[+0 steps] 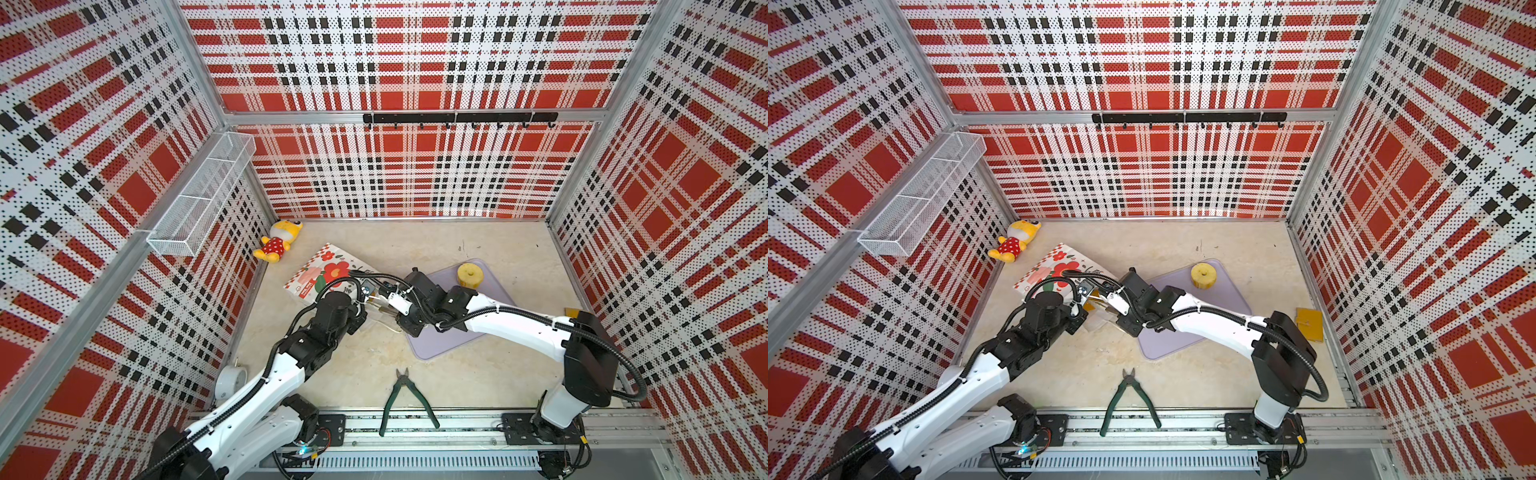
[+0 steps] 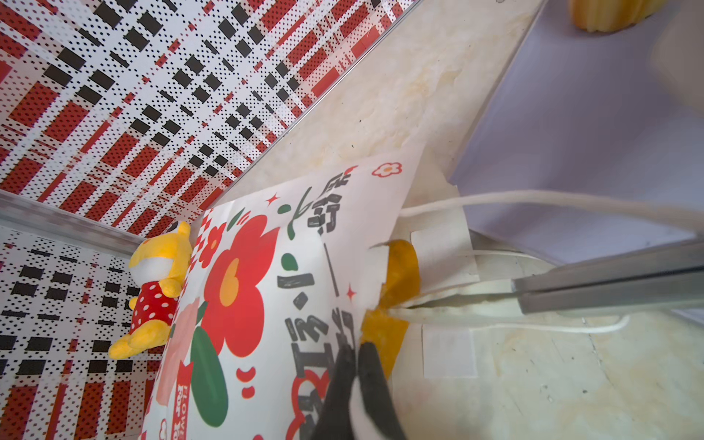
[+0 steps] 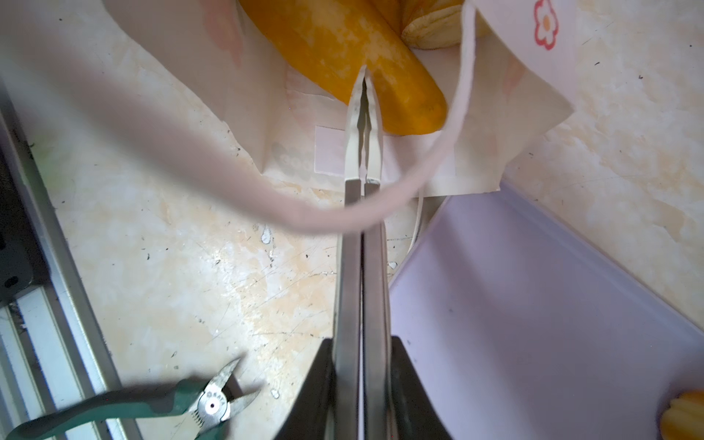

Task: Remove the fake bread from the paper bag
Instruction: 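Insert the open tongs into the bag opening around the yellow baguette, then close the tongs on the baguette's end with the right gripper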

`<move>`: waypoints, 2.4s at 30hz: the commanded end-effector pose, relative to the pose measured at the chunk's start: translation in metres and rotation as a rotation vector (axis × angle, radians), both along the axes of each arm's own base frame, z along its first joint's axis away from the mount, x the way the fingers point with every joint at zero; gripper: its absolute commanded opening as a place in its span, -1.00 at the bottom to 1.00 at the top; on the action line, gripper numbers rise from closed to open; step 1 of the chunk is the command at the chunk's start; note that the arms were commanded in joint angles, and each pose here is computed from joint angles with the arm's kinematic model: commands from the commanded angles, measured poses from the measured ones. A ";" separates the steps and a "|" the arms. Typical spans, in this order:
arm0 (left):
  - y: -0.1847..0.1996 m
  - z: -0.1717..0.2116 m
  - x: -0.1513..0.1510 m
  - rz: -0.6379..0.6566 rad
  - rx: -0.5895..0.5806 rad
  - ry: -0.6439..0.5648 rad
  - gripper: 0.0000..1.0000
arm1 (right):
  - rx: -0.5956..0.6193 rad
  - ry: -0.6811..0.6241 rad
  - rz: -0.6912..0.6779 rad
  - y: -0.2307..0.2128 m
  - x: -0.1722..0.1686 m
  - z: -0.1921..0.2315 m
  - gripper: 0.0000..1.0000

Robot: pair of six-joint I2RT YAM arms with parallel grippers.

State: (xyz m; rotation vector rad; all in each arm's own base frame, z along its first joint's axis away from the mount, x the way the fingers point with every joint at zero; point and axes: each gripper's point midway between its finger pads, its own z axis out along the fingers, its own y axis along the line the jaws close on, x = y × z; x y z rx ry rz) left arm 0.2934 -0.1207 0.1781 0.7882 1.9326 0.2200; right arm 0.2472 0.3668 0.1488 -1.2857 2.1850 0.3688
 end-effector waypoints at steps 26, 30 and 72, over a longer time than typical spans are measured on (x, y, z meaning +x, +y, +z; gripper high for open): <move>-0.007 0.014 0.004 0.000 -0.056 -0.020 -1.00 | 0.001 -0.330 0.080 0.005 0.030 -0.002 -0.16; -0.007 0.013 0.004 -0.004 -0.048 -0.013 -1.00 | -0.026 -0.366 0.119 0.008 0.033 -0.006 -0.07; -0.011 0.004 -0.002 -0.071 0.002 0.016 -1.00 | -0.209 -0.532 0.287 0.028 0.082 -0.040 -0.05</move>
